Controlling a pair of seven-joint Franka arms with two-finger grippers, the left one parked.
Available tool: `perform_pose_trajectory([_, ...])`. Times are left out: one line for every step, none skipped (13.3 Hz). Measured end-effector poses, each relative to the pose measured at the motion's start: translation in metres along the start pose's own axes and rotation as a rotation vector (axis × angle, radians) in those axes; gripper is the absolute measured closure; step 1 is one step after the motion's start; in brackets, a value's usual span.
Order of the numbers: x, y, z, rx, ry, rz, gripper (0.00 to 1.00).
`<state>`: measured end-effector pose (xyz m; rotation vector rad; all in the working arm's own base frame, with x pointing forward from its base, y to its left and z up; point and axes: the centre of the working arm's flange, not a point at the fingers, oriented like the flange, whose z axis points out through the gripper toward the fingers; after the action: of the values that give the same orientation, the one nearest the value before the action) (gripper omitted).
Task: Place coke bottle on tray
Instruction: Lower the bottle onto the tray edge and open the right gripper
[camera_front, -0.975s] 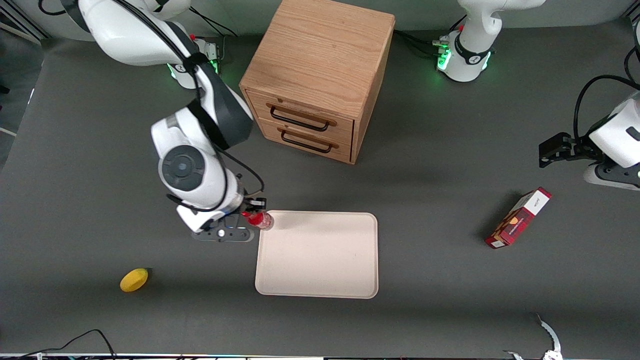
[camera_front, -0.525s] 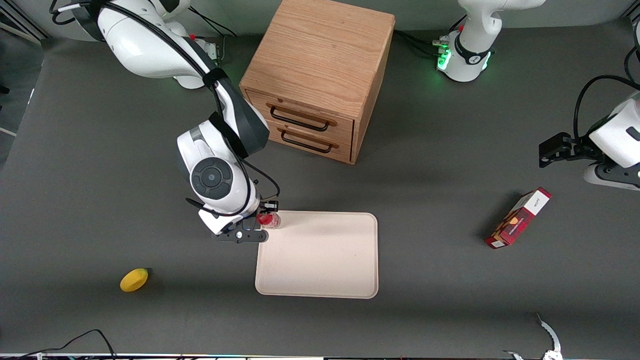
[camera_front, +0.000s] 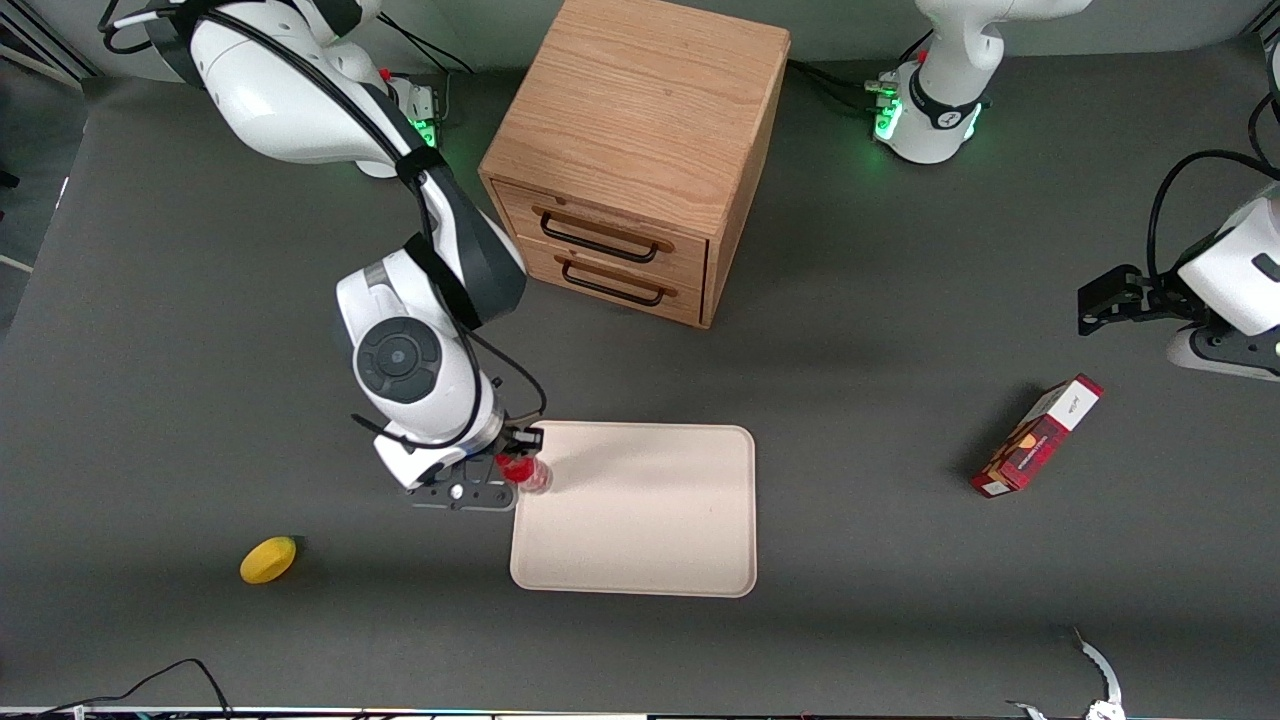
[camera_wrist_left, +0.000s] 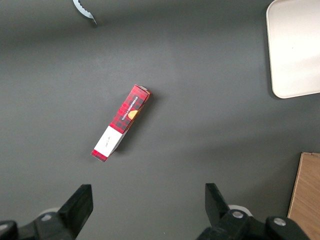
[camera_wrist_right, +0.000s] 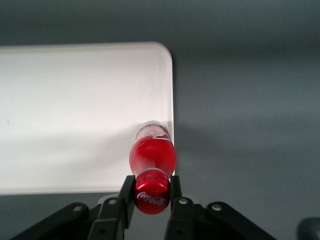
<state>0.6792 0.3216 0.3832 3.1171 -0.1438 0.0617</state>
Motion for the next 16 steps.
perform_pose_trajectory([0.010,0.004,-0.005,0.005,0.022,0.004,0.69])
perform_pose_trajectory([0.018,0.007,-0.009,0.011,0.040,0.000,0.69])
perform_pose_trajectory([0.024,0.008,-0.011,0.017,0.054,-0.007,0.69])
perform_pose_trajectory([0.028,0.007,-0.010,0.023,0.064,-0.011,0.69])
perform_pose_trajectory([0.032,0.004,-0.004,0.030,0.075,-0.013,0.69])
perform_pose_trajectory([0.033,0.001,0.006,0.035,0.081,-0.016,0.69])
perform_pose_trajectory([0.034,-0.003,0.017,0.039,0.085,-0.020,0.69])
perform_pose_trajectory([0.034,-0.007,0.028,0.040,0.084,-0.024,0.69])
perform_pose_trajectory([0.034,-0.010,0.036,0.040,0.082,-0.027,0.69])
perform_pose_trajectory([0.035,-0.011,0.041,0.041,0.082,-0.028,0.69])
perform_pose_trajectory([0.035,-0.011,0.044,0.042,0.084,-0.029,0.69])
perform_pose_trajectory([0.035,-0.012,0.047,0.042,0.083,-0.029,0.69])
perform_pose_trajectory([0.036,-0.012,0.048,0.043,0.084,-0.029,0.69])
perform_pose_trajectory([0.036,-0.012,0.047,0.044,0.086,-0.029,0.69])
perform_pose_trajectory([0.036,-0.012,0.047,0.044,0.087,-0.028,0.69])
perform_pose_trajectory([0.036,-0.012,0.048,0.044,0.086,-0.027,0.69])
